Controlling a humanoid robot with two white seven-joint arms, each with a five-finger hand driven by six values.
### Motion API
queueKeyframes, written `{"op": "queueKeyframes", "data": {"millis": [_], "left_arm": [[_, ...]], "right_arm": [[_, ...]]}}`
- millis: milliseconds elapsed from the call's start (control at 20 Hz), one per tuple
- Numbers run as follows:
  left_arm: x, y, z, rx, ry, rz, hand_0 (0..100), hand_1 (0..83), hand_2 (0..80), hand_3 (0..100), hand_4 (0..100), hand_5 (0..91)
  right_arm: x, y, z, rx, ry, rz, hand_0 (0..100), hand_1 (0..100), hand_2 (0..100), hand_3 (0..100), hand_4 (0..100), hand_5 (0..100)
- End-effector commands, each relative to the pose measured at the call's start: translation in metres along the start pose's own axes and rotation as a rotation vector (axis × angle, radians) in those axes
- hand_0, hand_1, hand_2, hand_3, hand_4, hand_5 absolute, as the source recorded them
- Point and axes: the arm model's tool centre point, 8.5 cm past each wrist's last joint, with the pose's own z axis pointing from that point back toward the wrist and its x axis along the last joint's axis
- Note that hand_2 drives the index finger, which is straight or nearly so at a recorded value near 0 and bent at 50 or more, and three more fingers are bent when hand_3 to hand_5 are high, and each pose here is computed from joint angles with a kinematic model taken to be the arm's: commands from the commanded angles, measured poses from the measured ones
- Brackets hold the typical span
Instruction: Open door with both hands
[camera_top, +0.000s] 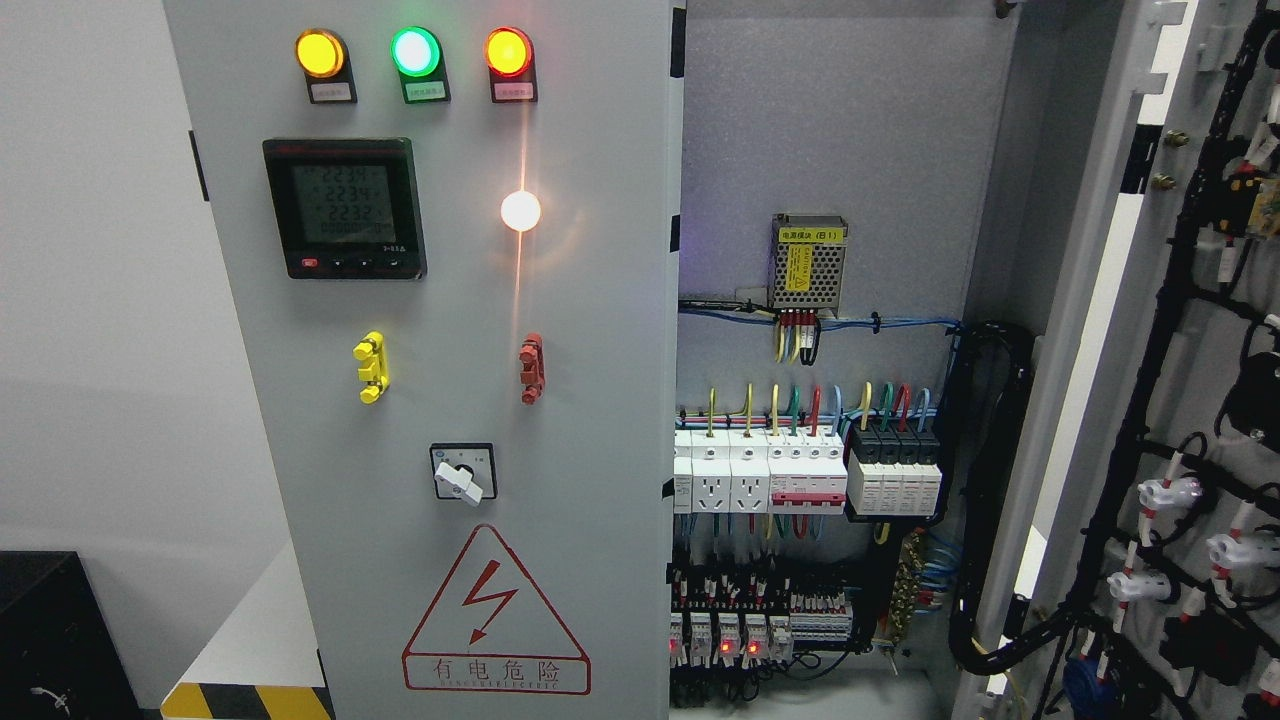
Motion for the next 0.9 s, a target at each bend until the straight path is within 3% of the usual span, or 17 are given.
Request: {"op": "queueKeyframes", "data": {"millis": [0, 200, 351, 851], "left_arm": [[0.010, 0.011, 0.001, 0.013, -0.027, -0.005, 0, 0.0, 0.0, 0, 0, 0.0], [0.010, 0.011, 0.001, 0.013, -0.027, -0.005, 0, 0.0, 0.0, 0, 0, 0.0], [0.009, 0.009, 0.001, 0.010, -0.026, -0.005, 0, 0.0, 0.0, 0, 0, 0.0], [0.009, 0.009, 0.001, 0.010, -0.026, -0.005, 0, 0.0, 0.0, 0, 0, 0.0]], "right_arm": [[0.027, -0.003, -0.031, -0.011, -0.113, 0.006, 0, 0, 0, 0, 0, 0], [0.030, -0.002, -0.052, -0.080, -0.108, -0.044, 0, 0, 0, 0, 0, 0], [0.041, -0.005, -0.070, -0.082, -0.155, -0.041, 0, 0, 0, 0, 0, 0], [0.063, -0.017, -0.134, -0.075, -0.131, -0.040, 0, 0, 0, 0, 0, 0]]}}
